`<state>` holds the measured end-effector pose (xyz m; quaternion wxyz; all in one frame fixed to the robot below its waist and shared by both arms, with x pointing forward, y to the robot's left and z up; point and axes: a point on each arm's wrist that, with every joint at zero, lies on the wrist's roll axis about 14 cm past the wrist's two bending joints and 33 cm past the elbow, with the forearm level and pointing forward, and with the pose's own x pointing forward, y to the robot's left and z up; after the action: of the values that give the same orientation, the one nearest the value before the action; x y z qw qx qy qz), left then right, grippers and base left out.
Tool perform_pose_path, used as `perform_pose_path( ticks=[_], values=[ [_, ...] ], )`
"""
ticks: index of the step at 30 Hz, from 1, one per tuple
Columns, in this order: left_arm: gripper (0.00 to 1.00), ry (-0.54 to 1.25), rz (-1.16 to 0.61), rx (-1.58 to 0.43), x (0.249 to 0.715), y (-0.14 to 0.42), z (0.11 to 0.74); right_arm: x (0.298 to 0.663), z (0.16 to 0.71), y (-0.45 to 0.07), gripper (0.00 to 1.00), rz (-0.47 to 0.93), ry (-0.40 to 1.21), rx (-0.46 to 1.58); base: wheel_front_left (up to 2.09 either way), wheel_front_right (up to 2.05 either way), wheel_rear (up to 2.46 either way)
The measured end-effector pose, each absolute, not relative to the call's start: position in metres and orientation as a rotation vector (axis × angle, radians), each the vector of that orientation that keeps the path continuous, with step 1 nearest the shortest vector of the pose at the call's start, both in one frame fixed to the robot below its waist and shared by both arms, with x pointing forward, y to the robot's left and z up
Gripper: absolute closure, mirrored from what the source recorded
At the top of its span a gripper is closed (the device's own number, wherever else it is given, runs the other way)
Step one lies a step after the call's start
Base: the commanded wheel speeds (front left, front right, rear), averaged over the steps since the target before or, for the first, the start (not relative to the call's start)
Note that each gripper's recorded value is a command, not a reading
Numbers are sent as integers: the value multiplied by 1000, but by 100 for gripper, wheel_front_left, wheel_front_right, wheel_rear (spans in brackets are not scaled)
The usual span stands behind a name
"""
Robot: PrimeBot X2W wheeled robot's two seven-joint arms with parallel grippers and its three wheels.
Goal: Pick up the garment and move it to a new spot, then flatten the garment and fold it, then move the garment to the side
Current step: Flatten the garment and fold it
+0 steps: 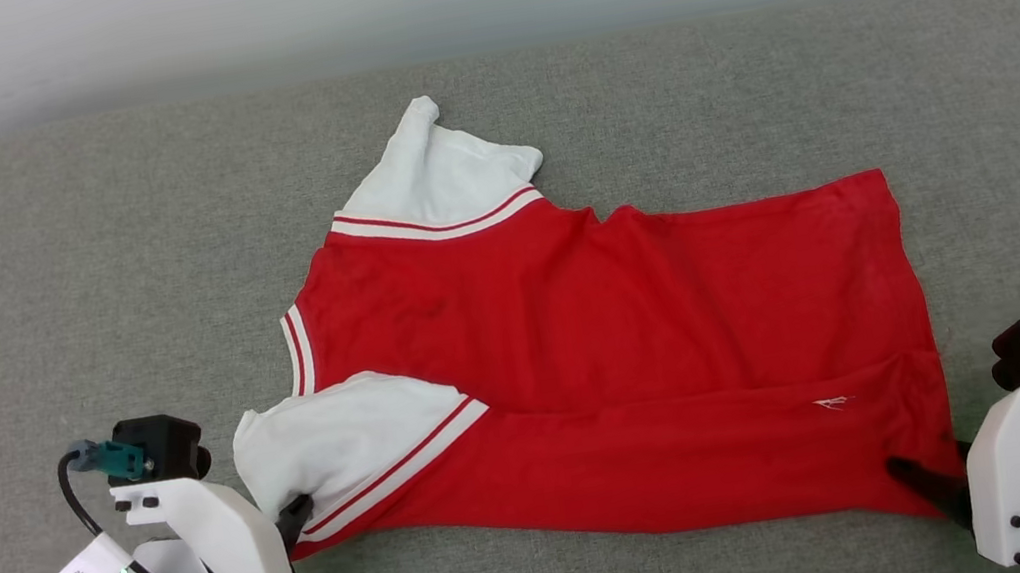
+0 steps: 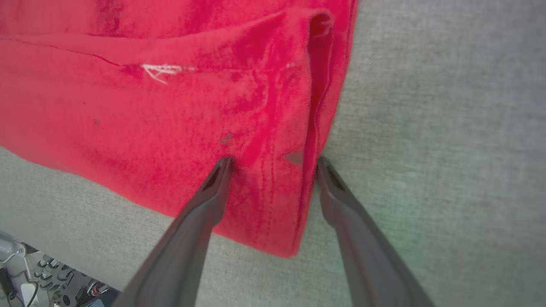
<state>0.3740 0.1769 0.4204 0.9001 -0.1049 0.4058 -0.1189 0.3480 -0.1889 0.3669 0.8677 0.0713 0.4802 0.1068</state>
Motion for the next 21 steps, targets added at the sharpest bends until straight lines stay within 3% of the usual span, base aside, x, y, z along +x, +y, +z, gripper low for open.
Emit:
perform_pose_path(
  ticks=[2, 3, 4, 5, 21],
  values=[
    [100, 846, -243, -221, 373, 177, 418, 346, 359, -187, 0, 230, 1035, 146, 0, 0, 0],
    [100, 849, -240, -222, 373, 177, 417, 345, 356, -186, 11, 233, 1048, 144, 0, 0, 0],
    [100, 847, -239, -223, 373, 177, 417, 345, 355, -185, 69, 235, 1051, 142, 0, 0, 0],
    [100, 847, -239, -223, 373, 177, 417, 345, 355, -185, 100, 235, 1051, 142, 0, 0, 0],
    [100, 829, -213, -246, 337, 179, 426, 335, 386, -182, 100, 267, 932, 116, 0, 0, 0]
  ],
)
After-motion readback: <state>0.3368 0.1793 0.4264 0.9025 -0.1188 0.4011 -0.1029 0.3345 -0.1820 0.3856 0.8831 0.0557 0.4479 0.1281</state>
